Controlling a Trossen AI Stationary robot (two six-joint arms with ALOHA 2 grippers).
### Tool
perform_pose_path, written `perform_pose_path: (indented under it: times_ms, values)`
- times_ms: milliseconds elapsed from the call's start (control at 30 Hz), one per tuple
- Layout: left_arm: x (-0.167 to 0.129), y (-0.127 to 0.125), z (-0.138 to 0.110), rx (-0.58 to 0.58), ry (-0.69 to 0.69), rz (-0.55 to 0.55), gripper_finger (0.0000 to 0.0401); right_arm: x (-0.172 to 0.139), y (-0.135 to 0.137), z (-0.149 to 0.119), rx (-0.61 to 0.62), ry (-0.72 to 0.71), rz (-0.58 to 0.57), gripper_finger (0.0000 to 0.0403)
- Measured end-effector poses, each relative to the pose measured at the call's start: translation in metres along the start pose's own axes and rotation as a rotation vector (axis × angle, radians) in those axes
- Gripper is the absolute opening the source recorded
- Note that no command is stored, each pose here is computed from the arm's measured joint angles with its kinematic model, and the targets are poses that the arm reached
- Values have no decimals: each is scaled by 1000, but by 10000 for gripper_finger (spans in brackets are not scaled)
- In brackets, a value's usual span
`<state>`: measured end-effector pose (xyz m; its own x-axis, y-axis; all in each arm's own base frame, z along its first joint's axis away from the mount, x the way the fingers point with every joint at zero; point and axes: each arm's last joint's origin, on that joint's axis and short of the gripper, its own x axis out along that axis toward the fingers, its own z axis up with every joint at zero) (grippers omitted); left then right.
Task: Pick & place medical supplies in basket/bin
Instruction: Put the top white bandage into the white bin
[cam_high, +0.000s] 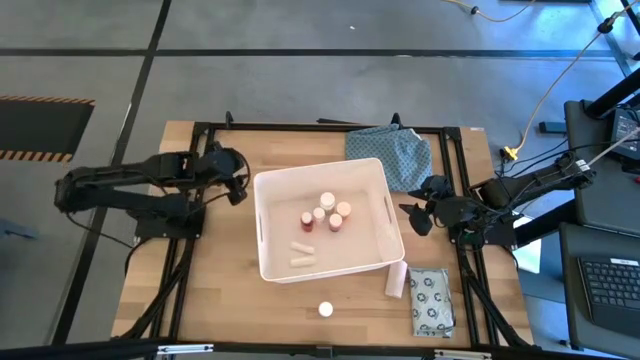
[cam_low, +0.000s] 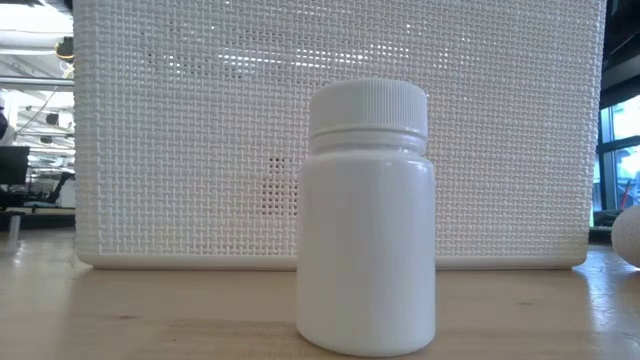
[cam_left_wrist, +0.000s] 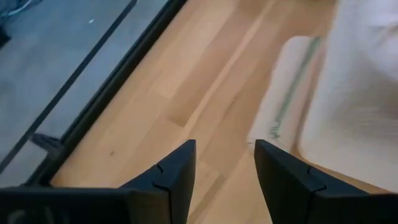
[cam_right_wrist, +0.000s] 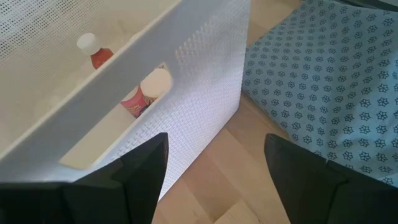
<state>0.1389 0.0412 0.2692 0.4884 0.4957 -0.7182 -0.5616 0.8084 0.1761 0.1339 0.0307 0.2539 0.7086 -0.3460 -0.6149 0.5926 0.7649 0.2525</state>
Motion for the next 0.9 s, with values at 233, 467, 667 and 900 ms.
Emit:
perform_pose_path:
  times_ms: [233, 467, 667, 900]
  values:
    - [34, 14, -13, -86, -26, 16, 150, 0, 0, 0, 0, 0, 0, 267]
    - [51, 41, -16, -258, -81, 95, 137, 0, 0, 0, 0, 0, 0, 267]
    - [67, 55, -25, -319, -104, 24, 126, 0, 0, 0, 0, 0, 0, 267]
    - [92, 69, -35, -365, -90, 0, 116, 0, 0, 0, 52, -2, 2, 267]
